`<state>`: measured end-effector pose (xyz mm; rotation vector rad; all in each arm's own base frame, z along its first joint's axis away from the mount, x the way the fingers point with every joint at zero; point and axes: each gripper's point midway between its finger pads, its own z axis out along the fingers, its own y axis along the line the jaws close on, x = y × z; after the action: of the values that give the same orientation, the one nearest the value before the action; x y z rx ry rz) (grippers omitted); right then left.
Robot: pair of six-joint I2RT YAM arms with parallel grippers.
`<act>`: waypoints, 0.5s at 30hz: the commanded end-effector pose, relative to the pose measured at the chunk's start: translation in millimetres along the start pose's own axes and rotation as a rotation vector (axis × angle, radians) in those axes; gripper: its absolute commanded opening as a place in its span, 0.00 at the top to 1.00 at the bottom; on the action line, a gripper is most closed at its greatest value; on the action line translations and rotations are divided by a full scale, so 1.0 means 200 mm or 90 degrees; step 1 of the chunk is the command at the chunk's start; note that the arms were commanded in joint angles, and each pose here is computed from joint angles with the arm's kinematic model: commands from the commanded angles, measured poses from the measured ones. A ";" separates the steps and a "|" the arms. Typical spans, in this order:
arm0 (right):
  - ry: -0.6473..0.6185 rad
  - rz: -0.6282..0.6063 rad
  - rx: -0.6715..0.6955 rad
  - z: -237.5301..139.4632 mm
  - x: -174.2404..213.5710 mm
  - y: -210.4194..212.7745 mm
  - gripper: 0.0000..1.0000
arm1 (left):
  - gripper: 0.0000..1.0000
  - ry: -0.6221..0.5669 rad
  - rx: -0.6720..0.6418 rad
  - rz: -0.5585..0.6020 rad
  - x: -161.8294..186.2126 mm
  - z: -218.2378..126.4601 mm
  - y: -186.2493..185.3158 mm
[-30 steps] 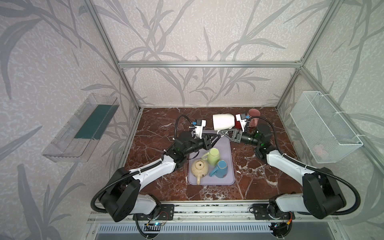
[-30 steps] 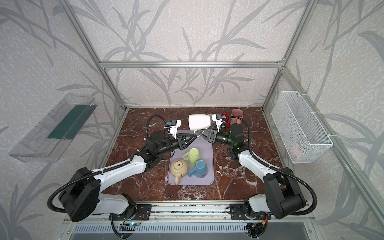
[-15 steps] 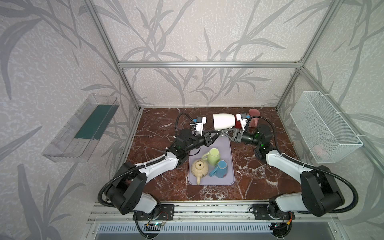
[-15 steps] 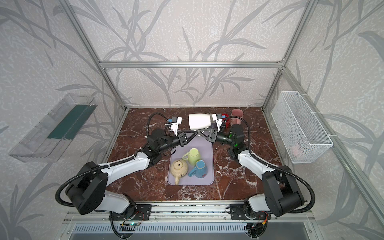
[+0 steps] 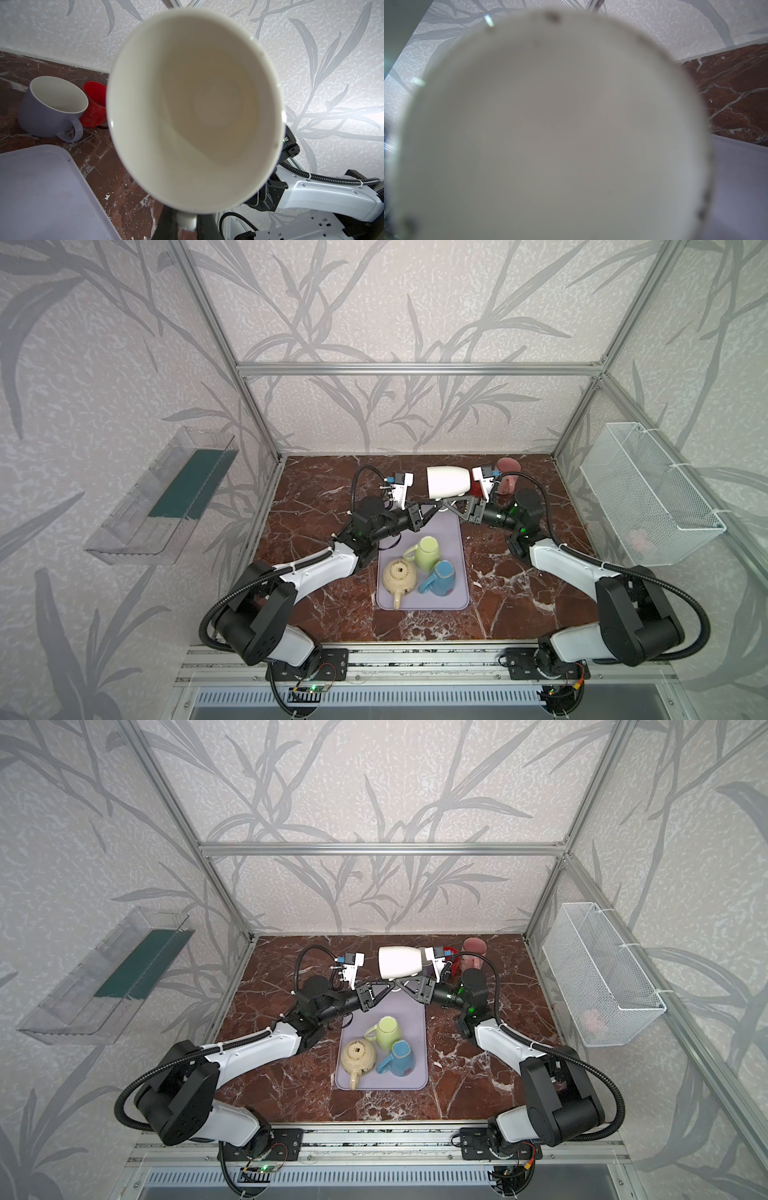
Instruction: Turn the mug right side up
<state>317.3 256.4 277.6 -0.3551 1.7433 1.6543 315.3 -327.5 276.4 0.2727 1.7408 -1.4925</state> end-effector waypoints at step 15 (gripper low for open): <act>-0.024 -0.071 -0.030 -0.04 -0.09 0.11 0.72 | 1.00 -0.041 0.014 0.035 -0.09 -0.11 -0.06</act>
<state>318.6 251.9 278.1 -0.3685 1.7362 1.6421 315.0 -313.5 270.1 0.2473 1.7545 -1.4681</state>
